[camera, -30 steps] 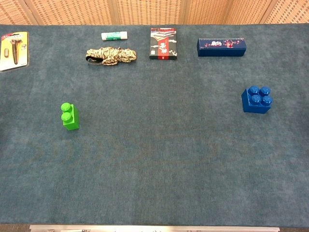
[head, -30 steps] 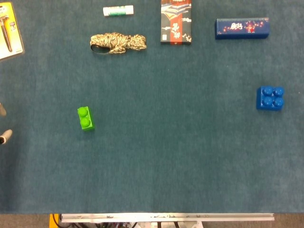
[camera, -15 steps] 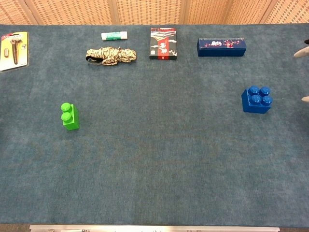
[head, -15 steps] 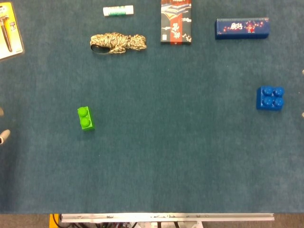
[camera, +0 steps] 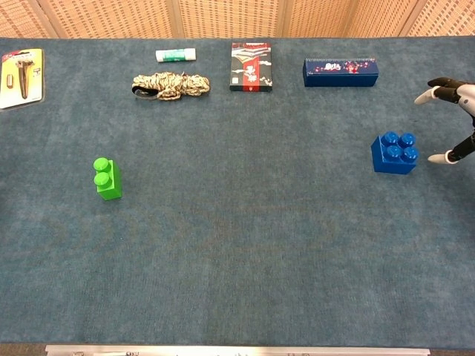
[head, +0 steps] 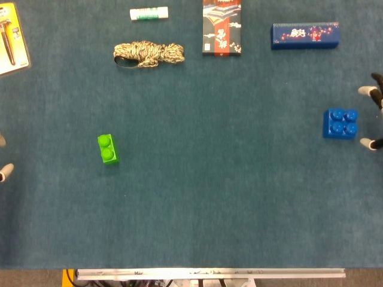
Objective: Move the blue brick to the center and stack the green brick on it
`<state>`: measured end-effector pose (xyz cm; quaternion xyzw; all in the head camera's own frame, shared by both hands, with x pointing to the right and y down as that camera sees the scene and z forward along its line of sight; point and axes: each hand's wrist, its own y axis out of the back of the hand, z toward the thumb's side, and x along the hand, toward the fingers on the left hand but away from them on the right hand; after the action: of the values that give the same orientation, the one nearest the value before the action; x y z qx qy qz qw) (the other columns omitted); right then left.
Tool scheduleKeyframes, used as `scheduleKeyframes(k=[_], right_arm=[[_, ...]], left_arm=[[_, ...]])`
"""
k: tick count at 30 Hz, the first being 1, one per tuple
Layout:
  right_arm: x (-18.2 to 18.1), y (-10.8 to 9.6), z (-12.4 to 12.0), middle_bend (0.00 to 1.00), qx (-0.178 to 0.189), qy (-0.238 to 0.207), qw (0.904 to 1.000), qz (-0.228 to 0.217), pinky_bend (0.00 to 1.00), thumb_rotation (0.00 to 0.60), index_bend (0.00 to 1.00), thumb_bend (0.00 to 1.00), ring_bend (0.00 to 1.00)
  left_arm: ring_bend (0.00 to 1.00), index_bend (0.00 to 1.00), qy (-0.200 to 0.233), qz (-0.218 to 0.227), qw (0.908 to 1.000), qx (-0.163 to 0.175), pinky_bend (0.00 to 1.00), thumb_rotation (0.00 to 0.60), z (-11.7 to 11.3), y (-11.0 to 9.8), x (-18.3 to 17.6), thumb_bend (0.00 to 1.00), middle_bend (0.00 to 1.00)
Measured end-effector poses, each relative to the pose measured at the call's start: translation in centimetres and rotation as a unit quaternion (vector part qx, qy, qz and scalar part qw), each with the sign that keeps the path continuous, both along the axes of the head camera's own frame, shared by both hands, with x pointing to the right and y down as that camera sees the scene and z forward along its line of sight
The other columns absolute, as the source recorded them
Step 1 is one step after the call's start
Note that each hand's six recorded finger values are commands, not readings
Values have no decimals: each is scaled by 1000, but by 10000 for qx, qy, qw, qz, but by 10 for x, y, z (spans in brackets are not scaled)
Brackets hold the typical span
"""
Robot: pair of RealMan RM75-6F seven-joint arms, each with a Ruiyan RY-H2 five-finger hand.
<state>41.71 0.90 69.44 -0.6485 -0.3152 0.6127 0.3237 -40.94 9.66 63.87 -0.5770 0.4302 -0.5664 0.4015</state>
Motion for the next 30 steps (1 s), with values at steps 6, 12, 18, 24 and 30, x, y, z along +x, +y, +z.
scheduleKeyframes(k=[6, 12, 18, 24, 30], right_arm=[[-3, -2, 11, 16, -76, 117, 9999, 12, 0, 600, 215, 88, 0], [-8, -6, 22, 16, -180, 168, 9997, 37, 0, 600, 219, 88, 0], [-14, -7, 32, 16, -311, 204, 9993, 19, 0, 600, 235, 89, 0], [-19, -8, 42, 16, -415, 267, 9988, 31, 0, 600, 259, 89, 0], [-22, -10, 53, 23, -489, 289, 9983, 98, 0, 600, 292, 91, 0]], left_arm=[[276, 486, 19, 14, 10000, -7, 376, 600, 0, 0, 1, 0, 415], [276, 486, 29, 14, 10000, -15, 376, 600, 0, 0, 1, 0, 415], [276, 486, 35, 13, 10000, -27, 376, 600, 0, 0, 0, 0, 415], [276, 486, 57, 8, 10000, -26, 376, 600, -1, 0, 1, 0, 415], [276, 486, 89, -7, 10000, -22, 376, 600, -2, 1, 0, 0, 415]])
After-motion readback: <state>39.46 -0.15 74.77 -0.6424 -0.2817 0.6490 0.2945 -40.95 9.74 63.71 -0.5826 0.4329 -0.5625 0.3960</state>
